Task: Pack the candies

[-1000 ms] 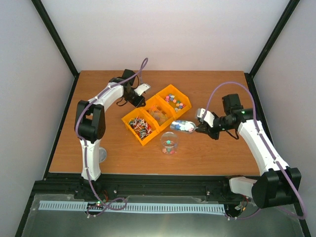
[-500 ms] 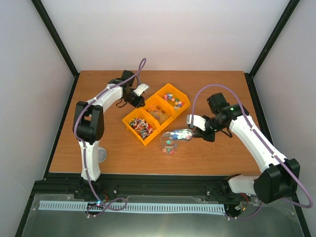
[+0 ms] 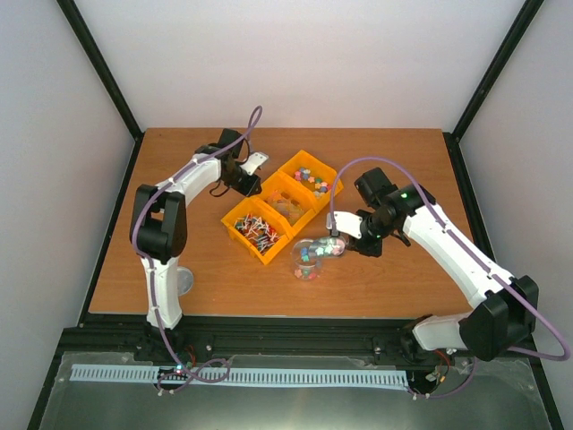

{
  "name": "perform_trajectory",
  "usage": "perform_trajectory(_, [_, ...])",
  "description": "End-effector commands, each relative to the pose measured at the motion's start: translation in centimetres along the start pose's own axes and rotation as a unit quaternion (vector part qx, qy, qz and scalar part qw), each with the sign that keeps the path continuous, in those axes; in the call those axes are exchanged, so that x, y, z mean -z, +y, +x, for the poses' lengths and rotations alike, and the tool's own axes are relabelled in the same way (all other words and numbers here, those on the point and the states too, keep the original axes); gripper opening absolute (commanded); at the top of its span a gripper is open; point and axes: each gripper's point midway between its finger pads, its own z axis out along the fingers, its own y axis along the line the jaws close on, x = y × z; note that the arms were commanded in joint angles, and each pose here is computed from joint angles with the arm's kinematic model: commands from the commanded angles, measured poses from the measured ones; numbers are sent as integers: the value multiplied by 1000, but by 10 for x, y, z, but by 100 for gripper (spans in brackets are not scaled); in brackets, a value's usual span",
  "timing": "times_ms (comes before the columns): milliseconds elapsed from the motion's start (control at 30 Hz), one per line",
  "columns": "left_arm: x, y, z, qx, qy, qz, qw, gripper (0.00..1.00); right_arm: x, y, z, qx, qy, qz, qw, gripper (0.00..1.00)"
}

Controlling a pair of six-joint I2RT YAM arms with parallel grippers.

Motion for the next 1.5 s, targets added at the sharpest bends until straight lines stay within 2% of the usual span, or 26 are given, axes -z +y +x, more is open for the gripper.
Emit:
perform_trajectory(0, [5,3,17,30,19,-9,999,12,8,-5,-1,-12,30,16,999,3])
perform_trajectory(500, [8,0,21,36,15,-10,999,11,16,2,-1,-9,59,14,998,3])
perform_trajectory(633, [10,-1,21,36,14,-11,999,10,28,-2,-10,-20,45,27,998,3])
perform_trajectory(1000, [19,-2,20,59,-10,-23,998,3,33,-63,-52,-124,38,67,989,3])
perform_trajectory(1300, [23,1,18,75,-21,-43,996,1,9,-114,-84,-146,67,56,985,3])
perform_trajectory(1467, [18,-7,18,90,-22,-39,995,1,-9,-121,-87,-137,91,40,986,3])
